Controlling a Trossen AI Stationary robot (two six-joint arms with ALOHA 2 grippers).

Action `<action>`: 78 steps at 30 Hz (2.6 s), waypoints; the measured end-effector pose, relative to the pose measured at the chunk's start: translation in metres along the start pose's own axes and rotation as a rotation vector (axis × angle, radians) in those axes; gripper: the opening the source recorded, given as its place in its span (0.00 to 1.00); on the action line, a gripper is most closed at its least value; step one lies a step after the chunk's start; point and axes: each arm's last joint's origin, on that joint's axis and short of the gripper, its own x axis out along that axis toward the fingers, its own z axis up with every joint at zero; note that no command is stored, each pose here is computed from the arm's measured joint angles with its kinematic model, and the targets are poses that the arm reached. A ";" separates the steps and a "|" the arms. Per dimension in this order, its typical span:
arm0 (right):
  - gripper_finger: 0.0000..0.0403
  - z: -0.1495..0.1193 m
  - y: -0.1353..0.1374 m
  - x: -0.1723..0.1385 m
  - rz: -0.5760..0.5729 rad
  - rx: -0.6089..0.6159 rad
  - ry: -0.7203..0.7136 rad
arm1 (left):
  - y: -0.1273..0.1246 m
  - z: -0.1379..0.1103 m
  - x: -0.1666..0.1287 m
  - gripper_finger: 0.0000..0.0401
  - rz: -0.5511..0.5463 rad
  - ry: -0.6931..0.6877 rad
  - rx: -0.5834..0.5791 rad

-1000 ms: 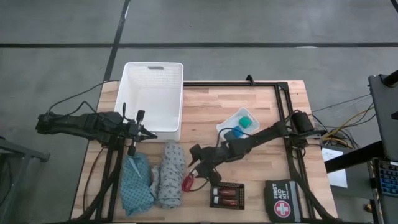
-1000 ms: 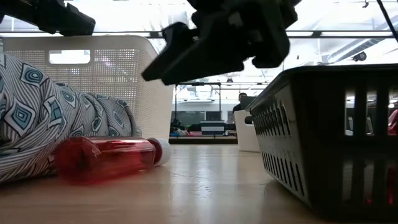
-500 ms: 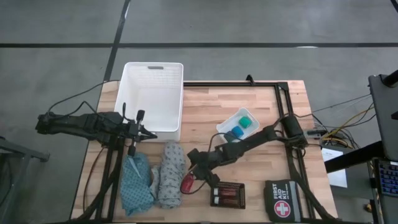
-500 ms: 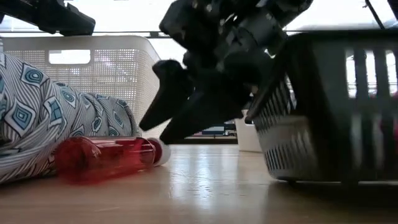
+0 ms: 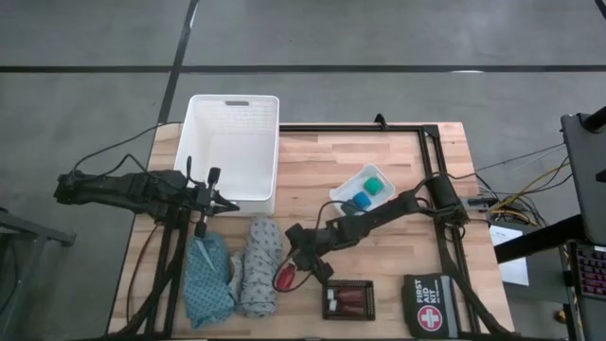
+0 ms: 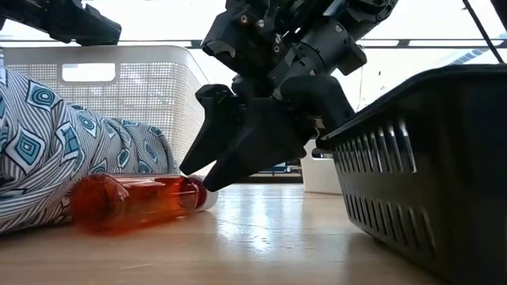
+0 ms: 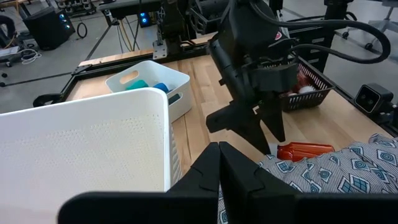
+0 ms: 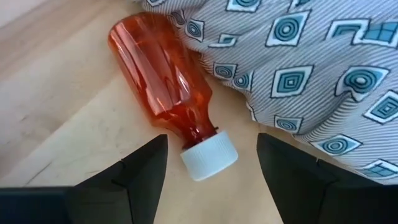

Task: Pick & place medical supplies in basket/bin
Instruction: Put the red pill bottle into the black bin

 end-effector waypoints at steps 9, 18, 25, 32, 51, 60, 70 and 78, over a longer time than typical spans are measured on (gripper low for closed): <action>0.60 0.004 -0.003 -0.003 -0.007 -0.041 -0.014 | 0.000 0.000 0.000 0.01 0.000 0.000 0.000; 0.59 -0.002 -0.011 -0.004 0.047 -0.084 -0.025 | 0.000 0.000 0.000 0.01 0.000 0.000 0.000; 0.59 -0.010 -0.013 0.005 0.079 -0.094 -0.015 | 0.000 0.000 0.000 0.01 0.000 0.000 0.000; 0.59 -0.014 -0.017 0.015 0.086 -0.084 -0.002 | 0.000 0.000 0.000 0.01 0.000 0.000 0.000; 0.41 -0.015 -0.016 0.014 0.096 -0.109 0.020 | 0.000 0.000 0.000 0.01 0.000 0.000 0.000; 0.31 -0.015 -0.016 0.014 0.095 -0.110 0.020 | 0.000 0.000 0.000 0.01 0.000 0.000 0.000; 0.34 -0.015 -0.016 0.014 0.095 -0.109 0.021 | 0.000 0.000 0.000 0.01 0.000 0.000 0.000; 0.34 -0.014 -0.016 0.012 0.091 -0.105 0.023 | 0.000 0.000 0.000 0.01 0.000 0.000 0.000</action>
